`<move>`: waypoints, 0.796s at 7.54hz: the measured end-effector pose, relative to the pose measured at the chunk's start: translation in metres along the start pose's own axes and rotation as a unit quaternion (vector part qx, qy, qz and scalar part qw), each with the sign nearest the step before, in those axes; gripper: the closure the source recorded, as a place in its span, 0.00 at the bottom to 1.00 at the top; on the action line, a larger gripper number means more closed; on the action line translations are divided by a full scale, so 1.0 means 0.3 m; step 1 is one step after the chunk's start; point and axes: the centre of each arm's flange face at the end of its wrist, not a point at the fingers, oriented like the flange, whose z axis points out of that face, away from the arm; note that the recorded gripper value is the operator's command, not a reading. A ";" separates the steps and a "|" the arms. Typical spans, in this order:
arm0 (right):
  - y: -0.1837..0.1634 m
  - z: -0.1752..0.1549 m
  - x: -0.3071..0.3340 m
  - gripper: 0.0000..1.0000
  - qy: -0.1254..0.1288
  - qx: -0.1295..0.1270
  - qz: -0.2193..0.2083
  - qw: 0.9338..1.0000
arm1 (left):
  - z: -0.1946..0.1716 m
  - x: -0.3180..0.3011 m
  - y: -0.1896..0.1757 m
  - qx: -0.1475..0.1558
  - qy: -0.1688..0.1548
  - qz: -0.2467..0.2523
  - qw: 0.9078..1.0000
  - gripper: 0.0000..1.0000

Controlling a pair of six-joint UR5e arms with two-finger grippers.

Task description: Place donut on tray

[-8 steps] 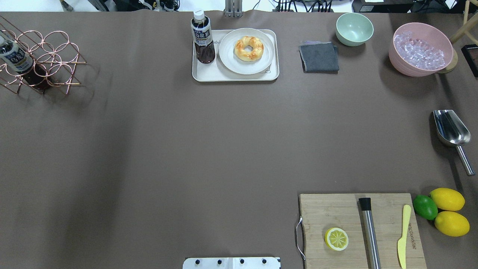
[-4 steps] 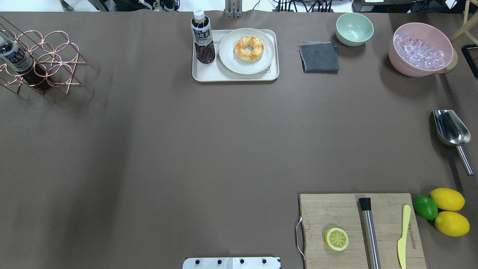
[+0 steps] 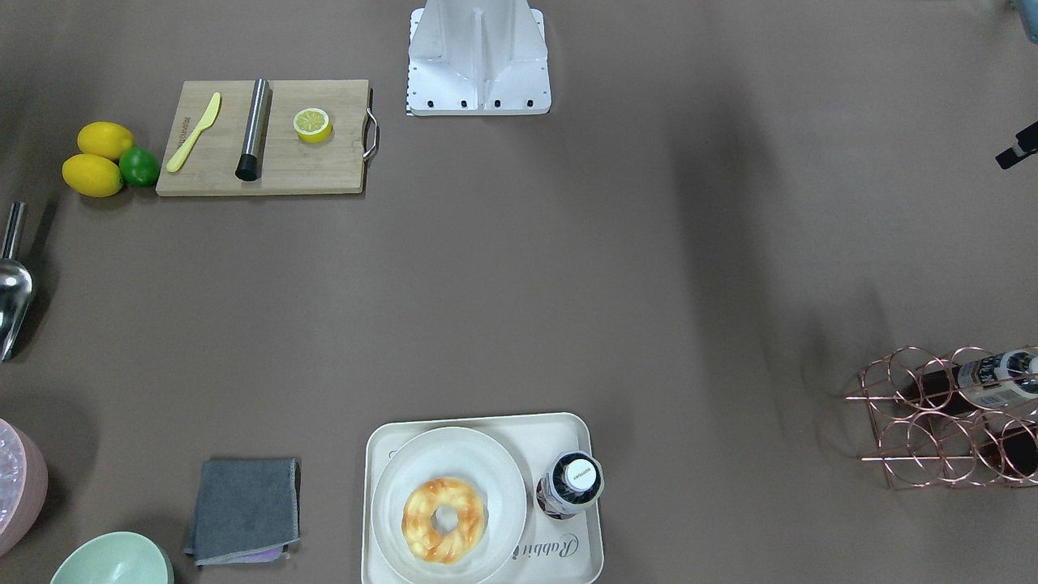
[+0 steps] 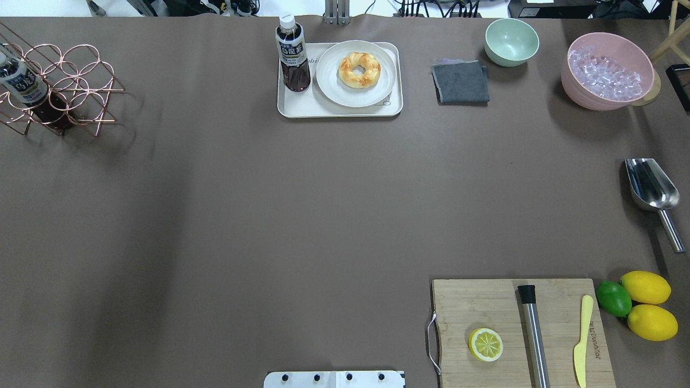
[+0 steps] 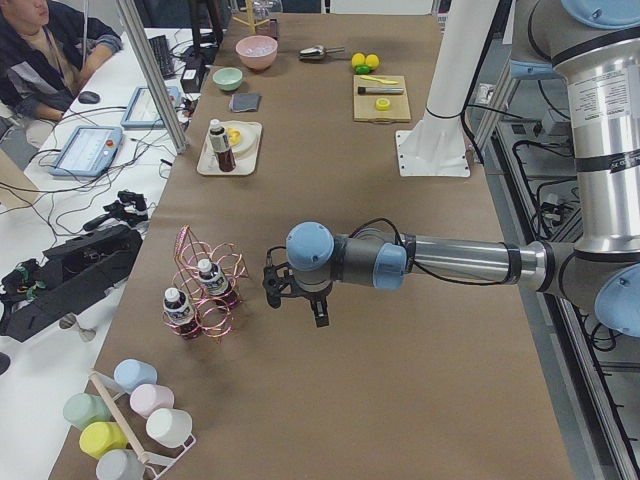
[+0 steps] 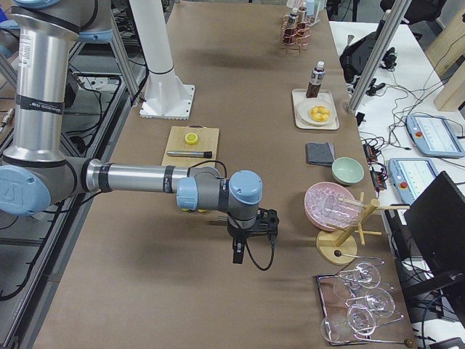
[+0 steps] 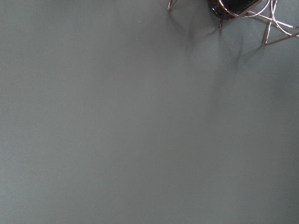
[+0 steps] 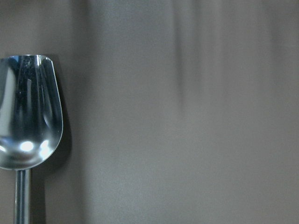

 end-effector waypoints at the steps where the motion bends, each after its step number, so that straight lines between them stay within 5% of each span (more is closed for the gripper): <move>1: 0.010 0.004 0.003 0.00 -0.002 -0.002 0.001 1.000 | 0.006 0.000 0.003 -0.002 -0.001 0.001 1.000 0.02; 6: 0.017 -0.014 0.014 0.00 -0.004 0.005 0.004 1.000 | 0.028 0.006 0.006 -0.010 -0.003 0.004 1.000 0.02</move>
